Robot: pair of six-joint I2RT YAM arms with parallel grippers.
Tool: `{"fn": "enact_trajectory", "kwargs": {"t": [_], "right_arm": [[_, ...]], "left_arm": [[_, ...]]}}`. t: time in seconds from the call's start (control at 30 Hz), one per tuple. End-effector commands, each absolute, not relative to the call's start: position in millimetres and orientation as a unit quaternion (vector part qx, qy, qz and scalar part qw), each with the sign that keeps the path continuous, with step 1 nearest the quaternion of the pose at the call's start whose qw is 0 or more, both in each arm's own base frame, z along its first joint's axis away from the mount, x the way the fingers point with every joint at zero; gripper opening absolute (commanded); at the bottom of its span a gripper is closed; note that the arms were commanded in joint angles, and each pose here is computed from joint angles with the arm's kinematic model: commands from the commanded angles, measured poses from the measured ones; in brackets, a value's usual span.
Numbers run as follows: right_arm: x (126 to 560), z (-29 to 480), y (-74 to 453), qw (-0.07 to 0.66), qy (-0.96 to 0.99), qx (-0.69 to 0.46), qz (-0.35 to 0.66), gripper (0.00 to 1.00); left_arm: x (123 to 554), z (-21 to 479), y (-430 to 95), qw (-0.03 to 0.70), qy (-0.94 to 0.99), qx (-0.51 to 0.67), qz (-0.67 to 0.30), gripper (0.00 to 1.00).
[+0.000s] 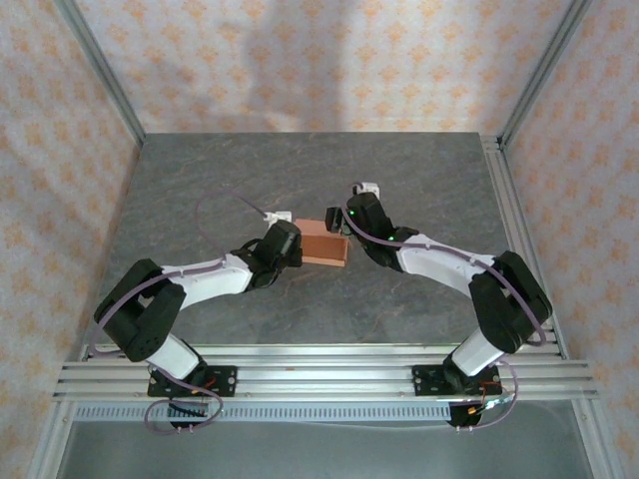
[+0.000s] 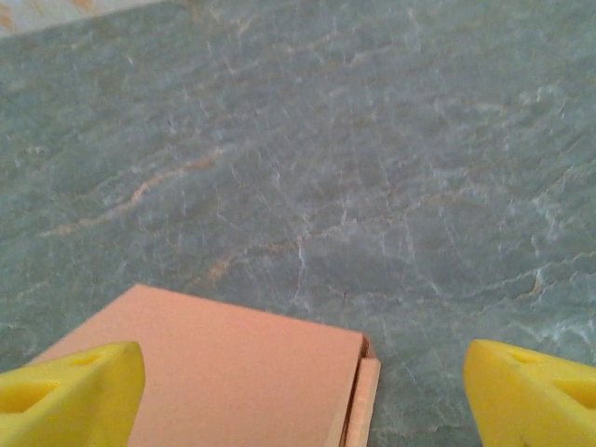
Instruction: Fold the paper box
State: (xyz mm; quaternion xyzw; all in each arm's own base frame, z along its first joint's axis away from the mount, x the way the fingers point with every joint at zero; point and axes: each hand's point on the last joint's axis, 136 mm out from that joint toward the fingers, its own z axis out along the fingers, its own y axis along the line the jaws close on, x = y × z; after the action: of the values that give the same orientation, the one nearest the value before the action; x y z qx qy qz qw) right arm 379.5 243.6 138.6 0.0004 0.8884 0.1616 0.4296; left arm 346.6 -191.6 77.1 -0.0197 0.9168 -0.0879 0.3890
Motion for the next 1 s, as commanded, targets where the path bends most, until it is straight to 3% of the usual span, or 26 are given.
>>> {"fn": "enact_trajectory", "kwargs": {"t": [0.0, 0.07, 0.17, 0.47, 0.63, 0.73, 0.97], "right_arm": [[372, 120, 242, 0.402, 0.901, 0.012, 0.164, 0.88], [370, 112, 241, 0.395, 0.904, 0.013, 0.162, 0.88], [368, 104, 240, 0.387, 0.908, 0.012, 0.158, 0.88], [359, 72, 243, 0.351, 0.924, -0.006, 0.153, 0.88], [355, 54, 244, 0.329, 0.932, -0.014, 0.151, 0.81], [355, 43, 244, 0.320, 0.934, -0.013, 0.155, 0.72], [359, 37, 248, 0.294, 0.934, 0.011, 0.205, 0.55]], "left_arm": [[338, 89, -185, 0.403, 0.913, -0.007, -0.064, 0.23], [334, 92, -185, 0.406, 0.912, -0.003, -0.065, 0.31], [324, 96, -181, 0.412, 0.908, 0.000, -0.070, 0.56], [299, 149, -155, 0.488, 0.862, -0.036, -0.133, 0.99], [317, 157, -140, 0.434, 0.878, -0.109, -0.169, 1.00], [330, 145, -141, 0.385, 0.899, -0.123, -0.168, 1.00], [356, 108, -176, 0.301, 0.931, -0.096, -0.182, 0.72]]}}
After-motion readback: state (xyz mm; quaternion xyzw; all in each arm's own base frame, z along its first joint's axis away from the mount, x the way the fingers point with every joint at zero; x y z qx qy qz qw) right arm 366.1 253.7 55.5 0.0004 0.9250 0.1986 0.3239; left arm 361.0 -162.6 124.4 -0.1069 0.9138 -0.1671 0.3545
